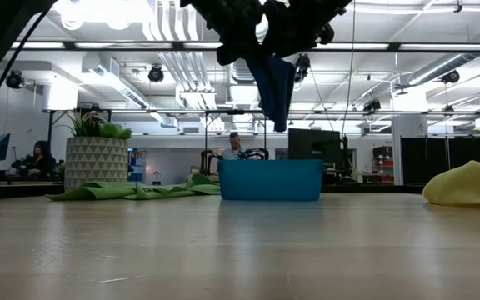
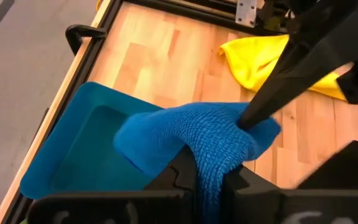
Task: Fold microfiber towels
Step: Put the blue microfiber cloth into the blue bin
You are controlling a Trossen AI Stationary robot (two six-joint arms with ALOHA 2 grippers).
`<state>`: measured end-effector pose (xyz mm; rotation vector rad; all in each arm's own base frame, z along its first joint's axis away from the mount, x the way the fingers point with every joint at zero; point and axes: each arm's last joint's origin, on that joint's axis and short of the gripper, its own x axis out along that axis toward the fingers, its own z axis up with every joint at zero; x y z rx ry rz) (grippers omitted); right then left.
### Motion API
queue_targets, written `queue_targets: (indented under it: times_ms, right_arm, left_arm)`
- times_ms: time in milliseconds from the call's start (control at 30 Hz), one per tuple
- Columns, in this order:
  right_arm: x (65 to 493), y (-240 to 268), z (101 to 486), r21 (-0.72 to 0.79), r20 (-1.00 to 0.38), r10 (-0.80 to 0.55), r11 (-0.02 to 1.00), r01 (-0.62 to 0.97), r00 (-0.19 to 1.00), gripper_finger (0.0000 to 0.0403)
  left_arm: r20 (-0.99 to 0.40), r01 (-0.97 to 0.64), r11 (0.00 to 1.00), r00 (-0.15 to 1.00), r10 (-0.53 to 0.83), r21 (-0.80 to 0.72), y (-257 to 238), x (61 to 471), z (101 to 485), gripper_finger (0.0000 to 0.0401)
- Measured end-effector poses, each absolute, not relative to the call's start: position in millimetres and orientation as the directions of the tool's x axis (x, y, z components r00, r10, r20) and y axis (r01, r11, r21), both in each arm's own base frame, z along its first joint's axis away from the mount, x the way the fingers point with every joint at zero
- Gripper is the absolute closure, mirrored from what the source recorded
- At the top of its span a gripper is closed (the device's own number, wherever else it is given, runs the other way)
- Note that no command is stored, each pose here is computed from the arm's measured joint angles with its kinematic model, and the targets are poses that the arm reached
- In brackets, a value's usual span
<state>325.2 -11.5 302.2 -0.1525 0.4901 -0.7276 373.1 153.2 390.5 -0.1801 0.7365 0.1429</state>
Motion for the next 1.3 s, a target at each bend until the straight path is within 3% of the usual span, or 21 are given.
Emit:
queue_targets:
  times_ms: [267, 600, 833, 1033, 1300]
  right_arm:
    - [309.5, -16.0, 297.6, -0.311, -0.420, -0.690, 0.720, 0.620, 0.590, 0.0178]
    - [289.8, -21.9, 299.0, -0.286, -0.421, -0.689, 0.718, 0.634, 0.590, 0.0205]
    - [283.5, -35.6, 305.5, -0.236, -0.473, -0.571, 0.816, 0.528, 0.671, 0.0293]
    - [282.3, -45.2, 304.7, -0.242, -0.494, -0.548, 0.832, 0.499, 0.675, 0.0382]
    - [260.2, -50.7, 323.1, -0.282, -0.473, -0.545, 0.838, 0.467, 0.692, 0.0391]
  left_arm:
    - [-0.669, -0.173, 0.981, 0.740, 0.067, -0.093, 152.1, 370.8, 394.8, 0.0401]
    - [-0.667, -0.132, 0.989, 0.743, 0.054, -0.066, 150.7, 369.0, 396.5, 0.0401]
    - [-0.666, -0.100, 0.994, 0.745, 0.042, -0.049, 150.3, 369.2, 396.2, 0.0401]
    - [-0.673, -0.068, 0.998, 0.739, 0.040, -0.016, 150.0, 368.7, 395.4, 0.0401]
    - [-0.773, 0.050, 0.993, 0.631, 0.055, 0.111, 147.6, 361.0, 382.5, 0.0401]
